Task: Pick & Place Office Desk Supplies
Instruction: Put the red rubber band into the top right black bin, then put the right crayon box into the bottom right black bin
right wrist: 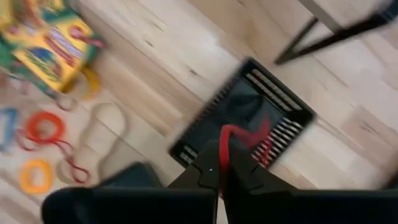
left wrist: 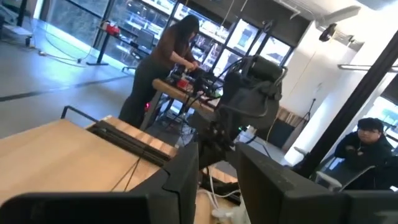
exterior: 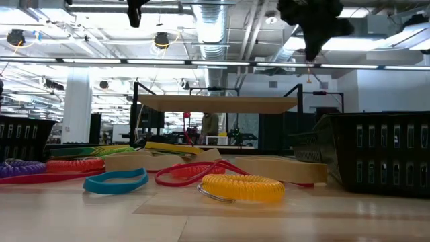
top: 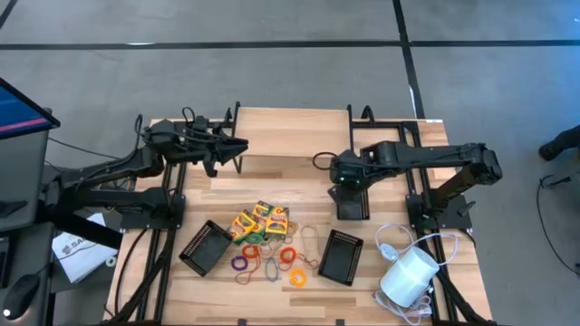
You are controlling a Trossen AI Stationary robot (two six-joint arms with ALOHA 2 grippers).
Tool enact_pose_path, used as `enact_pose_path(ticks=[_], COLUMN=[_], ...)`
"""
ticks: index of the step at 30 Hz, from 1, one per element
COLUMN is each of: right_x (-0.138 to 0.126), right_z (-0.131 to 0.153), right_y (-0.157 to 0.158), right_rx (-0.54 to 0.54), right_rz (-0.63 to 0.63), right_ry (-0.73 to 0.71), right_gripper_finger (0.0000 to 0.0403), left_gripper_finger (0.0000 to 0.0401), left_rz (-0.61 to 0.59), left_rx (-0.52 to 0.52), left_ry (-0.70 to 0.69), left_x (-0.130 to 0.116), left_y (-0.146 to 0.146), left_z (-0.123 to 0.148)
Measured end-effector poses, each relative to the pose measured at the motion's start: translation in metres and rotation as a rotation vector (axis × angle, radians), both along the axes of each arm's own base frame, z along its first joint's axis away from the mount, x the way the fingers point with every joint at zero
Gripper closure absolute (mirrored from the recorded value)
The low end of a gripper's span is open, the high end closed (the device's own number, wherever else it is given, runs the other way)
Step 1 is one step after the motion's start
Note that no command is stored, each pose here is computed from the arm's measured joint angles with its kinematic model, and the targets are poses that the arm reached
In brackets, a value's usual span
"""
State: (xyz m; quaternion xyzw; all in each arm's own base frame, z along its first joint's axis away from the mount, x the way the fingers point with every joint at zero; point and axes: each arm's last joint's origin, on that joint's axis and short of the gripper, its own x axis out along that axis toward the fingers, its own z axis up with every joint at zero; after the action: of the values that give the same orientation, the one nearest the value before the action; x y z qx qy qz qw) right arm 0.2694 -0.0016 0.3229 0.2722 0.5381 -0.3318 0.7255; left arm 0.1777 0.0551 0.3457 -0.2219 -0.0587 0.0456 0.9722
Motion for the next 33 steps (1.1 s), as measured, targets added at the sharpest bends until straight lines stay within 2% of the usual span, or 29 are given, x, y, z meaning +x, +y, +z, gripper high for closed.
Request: enact_pose_path(ticks=[7,16,21,26,29,33], right_x=[-0.002,-0.011,-0.015,-0.005,0.01,0.028], right_z=[-0.014,-0.048,-0.052,-0.049,-0.043,-0.03], right_y=[0.0,0.001,0.001,0.004,0.01,0.017], right_rx=[-0.009,0.013,0.013,0.041,0.058,0.068], right_rz=[0.002,-0.039,-0.077,-0.068,-0.04,0.006], right_ry=[0.049,0.173,0.202,0.099,-0.058,-0.26], right_gripper_finger=[0.0388,0.0315,0.0273,0.0242,0.0231,0.0225], left_gripper_finger=[0.0301,0.0301,0.0301,0.0301,0.0301,0.0301], left_rz=[-0.009,-0.009,-0.02,-0.143,-0.23,-0.277], left_rx=[-0.011,-0.027,-0.032,-0.1,-0.153,-0.203], left_ry=[0.03,0.069,0.074,0.141,0.285,0.506], left_x=[0.006,0.01,0.01,0.017,0.026,0.041], left_y=[0.0,0.002,0.001,-0.004,-0.013,-0.022], left_z=[-0.005,-0.01,-0.011,-0.019,-0.037,-0.068])
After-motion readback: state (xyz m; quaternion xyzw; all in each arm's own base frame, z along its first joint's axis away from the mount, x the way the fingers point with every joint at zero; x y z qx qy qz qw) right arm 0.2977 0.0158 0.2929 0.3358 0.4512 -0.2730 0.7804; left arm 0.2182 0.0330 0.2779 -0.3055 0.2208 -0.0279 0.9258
